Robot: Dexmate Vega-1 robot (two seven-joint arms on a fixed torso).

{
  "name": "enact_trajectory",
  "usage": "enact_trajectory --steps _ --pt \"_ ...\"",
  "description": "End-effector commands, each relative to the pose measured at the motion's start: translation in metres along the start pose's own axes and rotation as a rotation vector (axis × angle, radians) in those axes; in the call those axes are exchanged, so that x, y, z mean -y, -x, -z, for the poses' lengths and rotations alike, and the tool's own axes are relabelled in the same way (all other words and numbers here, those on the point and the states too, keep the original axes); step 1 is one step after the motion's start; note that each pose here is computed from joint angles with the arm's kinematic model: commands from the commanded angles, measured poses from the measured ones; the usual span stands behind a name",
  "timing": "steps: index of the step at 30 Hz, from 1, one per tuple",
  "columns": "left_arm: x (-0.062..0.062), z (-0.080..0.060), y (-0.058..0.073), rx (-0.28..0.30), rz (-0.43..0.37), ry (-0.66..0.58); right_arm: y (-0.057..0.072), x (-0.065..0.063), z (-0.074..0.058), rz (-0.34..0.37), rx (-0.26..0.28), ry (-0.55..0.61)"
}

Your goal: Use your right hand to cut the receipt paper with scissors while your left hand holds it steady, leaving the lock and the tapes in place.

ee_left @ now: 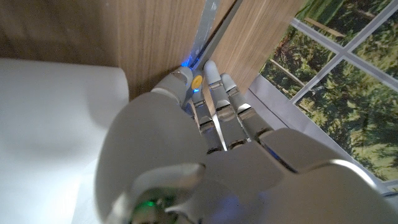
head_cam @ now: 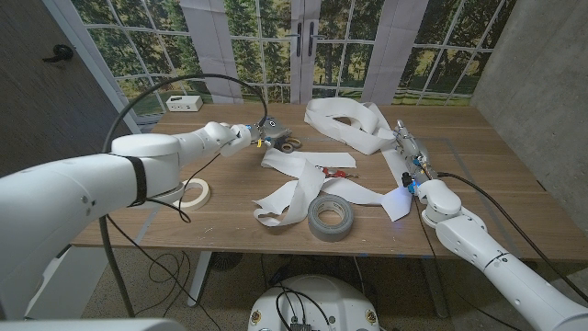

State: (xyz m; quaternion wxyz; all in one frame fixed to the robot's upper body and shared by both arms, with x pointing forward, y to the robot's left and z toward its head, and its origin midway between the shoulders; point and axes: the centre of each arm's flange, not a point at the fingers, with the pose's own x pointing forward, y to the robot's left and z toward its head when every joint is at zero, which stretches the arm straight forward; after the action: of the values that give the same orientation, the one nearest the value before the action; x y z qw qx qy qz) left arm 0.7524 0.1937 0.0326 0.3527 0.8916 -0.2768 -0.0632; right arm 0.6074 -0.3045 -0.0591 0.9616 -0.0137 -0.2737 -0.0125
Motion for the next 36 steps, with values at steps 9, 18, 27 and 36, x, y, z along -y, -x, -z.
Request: enact_trajectory --steps 9,18,27,36 --pt "-0.001 -0.001 -0.001 0.000 0.004 0.045 0.001 0.003 -0.001 -0.001 0.004 0.004" --pt "-0.008 0.001 0.001 0.001 -0.043 0.112 0.003 0.005 -0.001 0.003 0.009 0.000" --pt "-0.016 0.013 0.005 -0.031 -0.108 0.225 0.002 0.005 -0.005 0.000 0.016 0.002" --pt "-0.019 0.016 0.010 -0.020 -0.151 0.247 0.001 0.004 -0.008 -0.002 0.024 0.008"
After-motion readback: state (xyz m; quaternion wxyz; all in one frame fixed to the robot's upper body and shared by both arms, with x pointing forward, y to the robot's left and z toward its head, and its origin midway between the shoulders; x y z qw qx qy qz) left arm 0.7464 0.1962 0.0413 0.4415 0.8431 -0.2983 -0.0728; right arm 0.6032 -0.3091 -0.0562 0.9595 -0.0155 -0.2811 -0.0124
